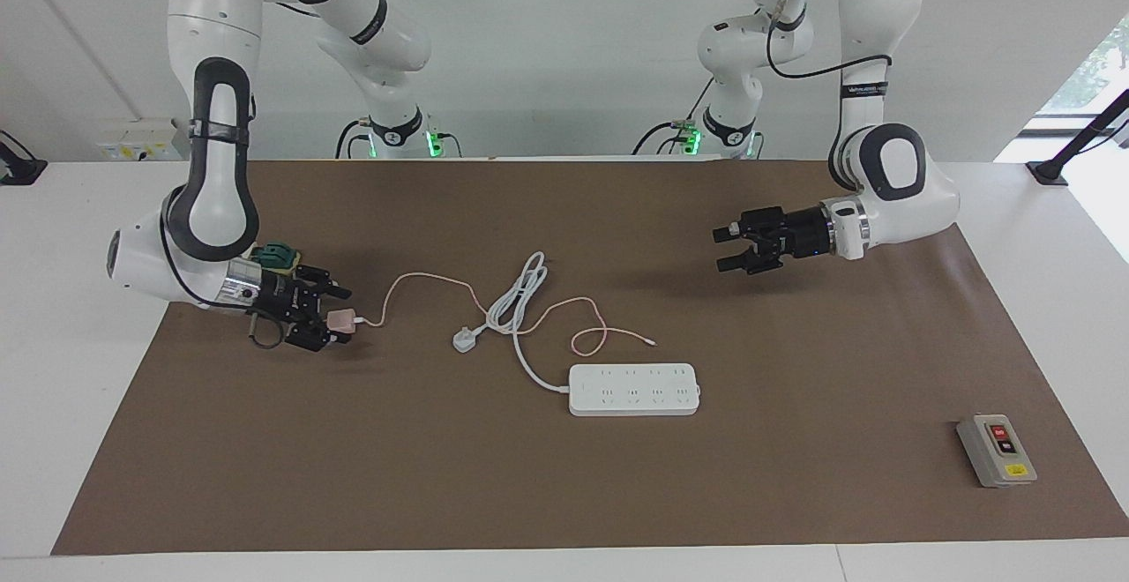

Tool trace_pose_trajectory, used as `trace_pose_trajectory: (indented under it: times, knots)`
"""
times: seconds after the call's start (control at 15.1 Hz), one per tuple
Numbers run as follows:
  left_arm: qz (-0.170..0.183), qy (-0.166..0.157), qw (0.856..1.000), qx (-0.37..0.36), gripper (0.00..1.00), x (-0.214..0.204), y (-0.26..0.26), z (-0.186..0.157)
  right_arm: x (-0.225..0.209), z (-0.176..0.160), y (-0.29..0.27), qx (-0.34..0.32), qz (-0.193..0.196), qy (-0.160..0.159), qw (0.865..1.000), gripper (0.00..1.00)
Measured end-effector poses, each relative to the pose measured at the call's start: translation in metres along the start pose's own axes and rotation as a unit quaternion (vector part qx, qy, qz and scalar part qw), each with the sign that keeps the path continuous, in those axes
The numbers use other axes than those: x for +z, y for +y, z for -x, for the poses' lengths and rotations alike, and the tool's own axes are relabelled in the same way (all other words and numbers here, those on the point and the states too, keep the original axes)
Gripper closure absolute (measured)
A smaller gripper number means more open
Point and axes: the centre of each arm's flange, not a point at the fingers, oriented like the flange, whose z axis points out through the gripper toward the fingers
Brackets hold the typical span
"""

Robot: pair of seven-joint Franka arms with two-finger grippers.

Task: Plug charger into power strip
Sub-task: 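Grasp the pink charger with the right gripper while the left gripper reaches the strip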

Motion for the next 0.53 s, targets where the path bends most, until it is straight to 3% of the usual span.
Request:
trace_pose_trajectory:
  times: [0.4, 0.53]
  knots:
    - [0.084, 0.037, 0.996, -0.006, 0.00, 0.029, 0.014, -0.010, -0.001, -0.018, 0.001, 0.004, 0.007, 0.009, 1.000, 0.00]
    - [0.096, 0.034, 0.994, -0.032, 0.00, 0.040, 0.019, -0.010, 0.002, -0.021, 0.001, 0.007, 0.010, 0.007, 1.000, 0.00]
